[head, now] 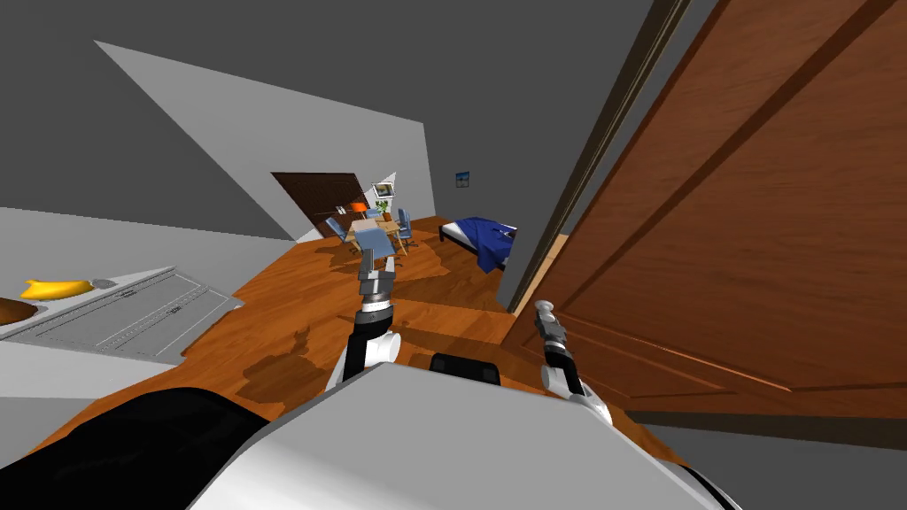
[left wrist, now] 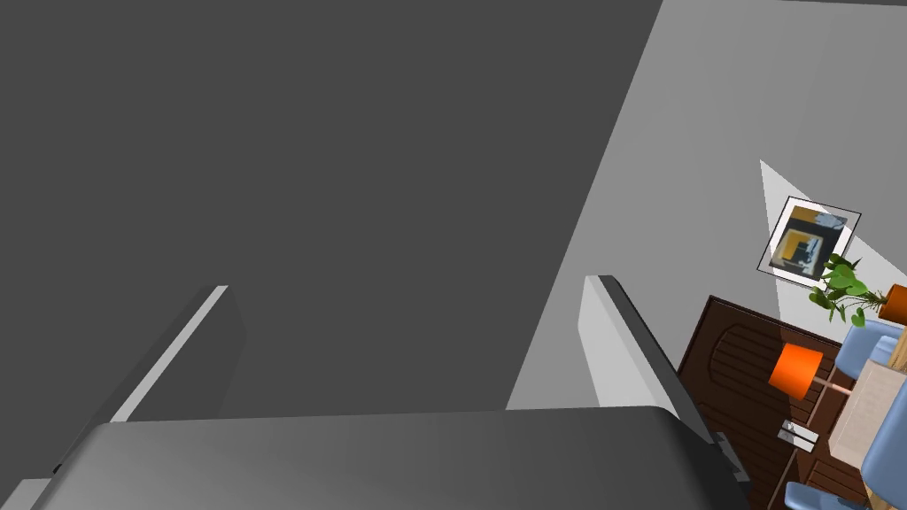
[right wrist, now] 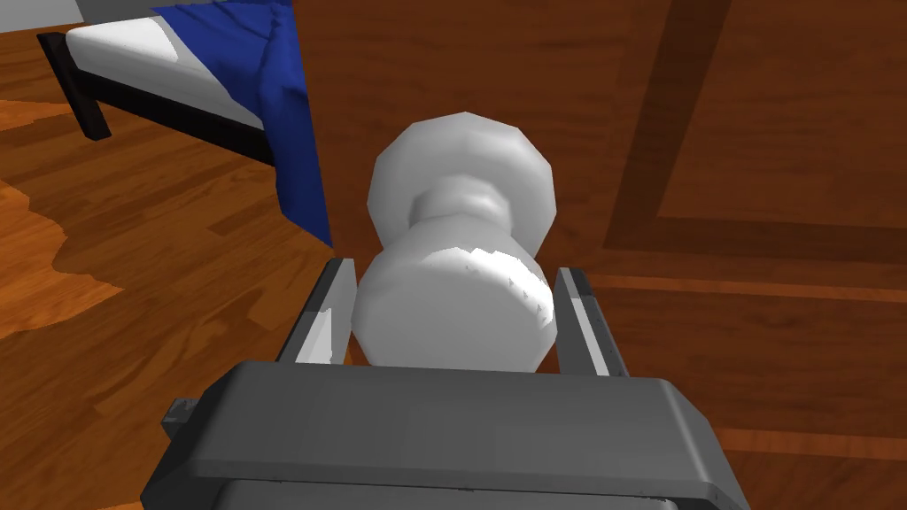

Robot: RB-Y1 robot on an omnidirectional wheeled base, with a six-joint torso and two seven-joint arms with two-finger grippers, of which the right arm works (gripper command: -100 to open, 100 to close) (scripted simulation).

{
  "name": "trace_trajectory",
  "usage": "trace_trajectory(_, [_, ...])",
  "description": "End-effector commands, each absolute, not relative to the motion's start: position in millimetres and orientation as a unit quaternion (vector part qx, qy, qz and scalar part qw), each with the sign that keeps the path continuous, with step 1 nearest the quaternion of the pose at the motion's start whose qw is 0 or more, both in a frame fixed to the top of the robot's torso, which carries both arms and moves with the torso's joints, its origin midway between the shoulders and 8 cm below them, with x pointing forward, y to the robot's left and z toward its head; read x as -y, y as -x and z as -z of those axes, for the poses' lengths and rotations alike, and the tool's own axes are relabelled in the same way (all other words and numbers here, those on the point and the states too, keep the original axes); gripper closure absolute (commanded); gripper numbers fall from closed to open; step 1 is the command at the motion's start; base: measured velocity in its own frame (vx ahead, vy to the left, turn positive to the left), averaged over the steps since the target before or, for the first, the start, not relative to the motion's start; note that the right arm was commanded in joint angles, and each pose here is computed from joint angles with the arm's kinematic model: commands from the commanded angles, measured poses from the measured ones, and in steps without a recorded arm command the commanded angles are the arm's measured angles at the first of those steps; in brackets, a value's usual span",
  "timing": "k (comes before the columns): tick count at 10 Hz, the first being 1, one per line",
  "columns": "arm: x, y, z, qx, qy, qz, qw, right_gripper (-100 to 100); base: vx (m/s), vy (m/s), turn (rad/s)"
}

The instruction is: Pull the door open

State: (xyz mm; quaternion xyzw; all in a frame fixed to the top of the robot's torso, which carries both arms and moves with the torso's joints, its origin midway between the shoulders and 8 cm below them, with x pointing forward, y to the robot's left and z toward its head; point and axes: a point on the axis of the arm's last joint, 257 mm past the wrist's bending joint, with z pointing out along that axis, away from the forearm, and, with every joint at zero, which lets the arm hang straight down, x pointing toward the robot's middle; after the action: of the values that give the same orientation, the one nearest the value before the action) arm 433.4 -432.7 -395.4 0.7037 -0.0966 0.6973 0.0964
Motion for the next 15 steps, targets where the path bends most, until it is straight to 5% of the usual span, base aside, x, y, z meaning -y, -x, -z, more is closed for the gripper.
trace_trajectory(1, [428.1, -433.8, 394.4, 0.087, -0.704, -0.7, 0.088, 100, -0.164, -0.003, 0.058])
trace_trajectory(15, [403.3, -432.1, 394.7, 0.043, -0.708, -0.703, 0.044, 100, -0.196, -0.02, 0.037])
